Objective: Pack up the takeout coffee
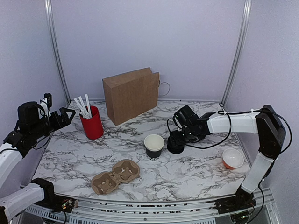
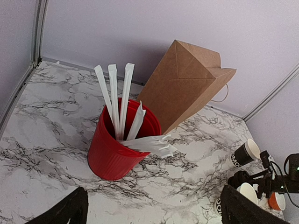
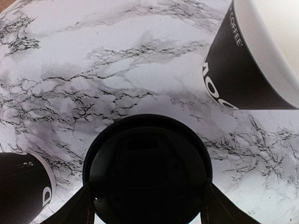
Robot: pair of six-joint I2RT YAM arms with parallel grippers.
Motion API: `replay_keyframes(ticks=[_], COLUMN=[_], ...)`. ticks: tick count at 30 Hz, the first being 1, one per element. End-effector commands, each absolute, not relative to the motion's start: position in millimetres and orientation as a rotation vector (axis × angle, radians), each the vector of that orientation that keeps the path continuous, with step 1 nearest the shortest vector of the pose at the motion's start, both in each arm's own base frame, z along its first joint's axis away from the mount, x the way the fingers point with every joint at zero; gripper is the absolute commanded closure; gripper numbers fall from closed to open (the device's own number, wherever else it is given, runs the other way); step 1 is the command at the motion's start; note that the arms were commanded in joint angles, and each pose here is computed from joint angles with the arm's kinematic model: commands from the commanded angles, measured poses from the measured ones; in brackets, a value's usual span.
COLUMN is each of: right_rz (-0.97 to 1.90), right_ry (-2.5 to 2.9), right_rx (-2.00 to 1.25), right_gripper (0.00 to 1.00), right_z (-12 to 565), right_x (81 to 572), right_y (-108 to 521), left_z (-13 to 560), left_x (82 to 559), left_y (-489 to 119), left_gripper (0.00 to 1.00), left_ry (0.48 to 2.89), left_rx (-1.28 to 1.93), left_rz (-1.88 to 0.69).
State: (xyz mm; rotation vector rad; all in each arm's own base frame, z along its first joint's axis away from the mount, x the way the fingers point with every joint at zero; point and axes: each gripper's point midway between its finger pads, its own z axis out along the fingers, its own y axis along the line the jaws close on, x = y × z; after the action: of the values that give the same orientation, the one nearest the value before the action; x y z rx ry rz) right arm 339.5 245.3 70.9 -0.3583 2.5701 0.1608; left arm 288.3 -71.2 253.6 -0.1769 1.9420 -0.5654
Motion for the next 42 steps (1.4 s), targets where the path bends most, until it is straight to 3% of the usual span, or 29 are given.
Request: replay_keyframes(ticks=[1,17,36,42], right_rz=[0.22,0.24,0.257,0.281], right_ry=[2.548,2.556,2.555,2.558], right_rx=[-0.3,-0.256,-0.236,-0.226], right_gripper=[0.29,0.21,0.22,0.28], right_z=[78,71,67,65], right_x=[345,341,350,352], right_y=[245,241,239,241], left_z=[268,269,270,270], left_x=[292,291,290,290], left_y=[-72,-71,-71,-71], left_gripper=[0.01,0.01,0.01,0.01], left_ry=[1.897,1.89,1.888,1.886], left_rx=[-0.163,-0.162,-0.161,-0.162], left_rz=[-0.576,-0.577,-0.579,-0.579])
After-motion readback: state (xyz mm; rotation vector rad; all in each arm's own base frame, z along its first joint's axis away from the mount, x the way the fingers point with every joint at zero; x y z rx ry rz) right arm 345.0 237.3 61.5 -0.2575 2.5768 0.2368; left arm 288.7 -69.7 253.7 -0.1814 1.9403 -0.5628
